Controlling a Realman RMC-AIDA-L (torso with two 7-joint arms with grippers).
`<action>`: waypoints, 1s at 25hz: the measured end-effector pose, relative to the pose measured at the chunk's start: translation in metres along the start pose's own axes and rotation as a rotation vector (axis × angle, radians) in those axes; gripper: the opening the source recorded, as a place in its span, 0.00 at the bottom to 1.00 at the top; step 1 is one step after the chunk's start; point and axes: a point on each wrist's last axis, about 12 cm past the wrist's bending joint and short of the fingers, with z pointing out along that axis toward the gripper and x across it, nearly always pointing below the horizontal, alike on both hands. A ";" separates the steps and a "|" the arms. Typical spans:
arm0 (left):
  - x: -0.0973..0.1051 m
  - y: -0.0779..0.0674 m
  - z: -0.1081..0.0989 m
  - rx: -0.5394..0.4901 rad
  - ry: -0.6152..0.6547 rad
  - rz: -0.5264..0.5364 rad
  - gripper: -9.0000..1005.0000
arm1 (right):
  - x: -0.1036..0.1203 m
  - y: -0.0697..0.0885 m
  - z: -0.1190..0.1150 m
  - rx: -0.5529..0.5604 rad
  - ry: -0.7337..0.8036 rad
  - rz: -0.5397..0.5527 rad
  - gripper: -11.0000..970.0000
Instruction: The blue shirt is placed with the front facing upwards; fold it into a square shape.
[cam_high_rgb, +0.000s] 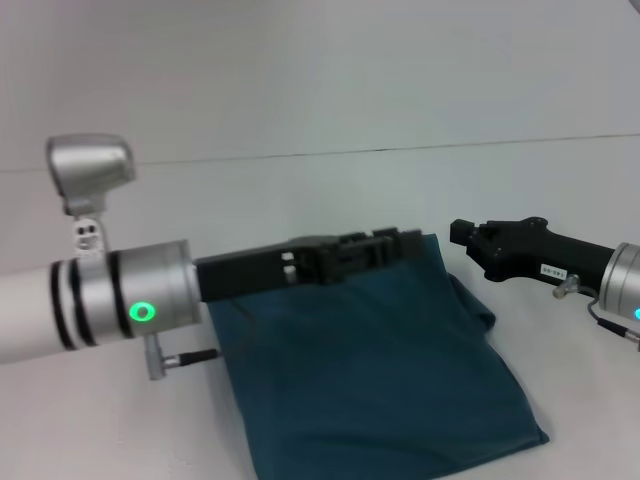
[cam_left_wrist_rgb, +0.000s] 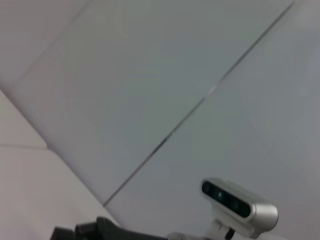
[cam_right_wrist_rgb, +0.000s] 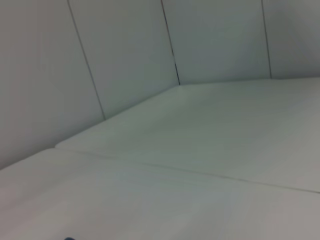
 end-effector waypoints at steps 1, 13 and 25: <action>-0.001 0.000 -0.006 -0.001 -0.020 0.007 0.43 | -0.001 -0.001 -0.001 0.002 0.006 0.011 0.03; -0.007 -0.002 -0.067 -0.136 -0.089 0.150 0.78 | -0.037 -0.019 -0.025 -0.036 0.078 0.213 0.17; 0.005 0.016 -0.097 -0.347 -0.126 0.162 0.95 | -0.058 -0.021 0.000 -0.020 0.200 0.324 0.54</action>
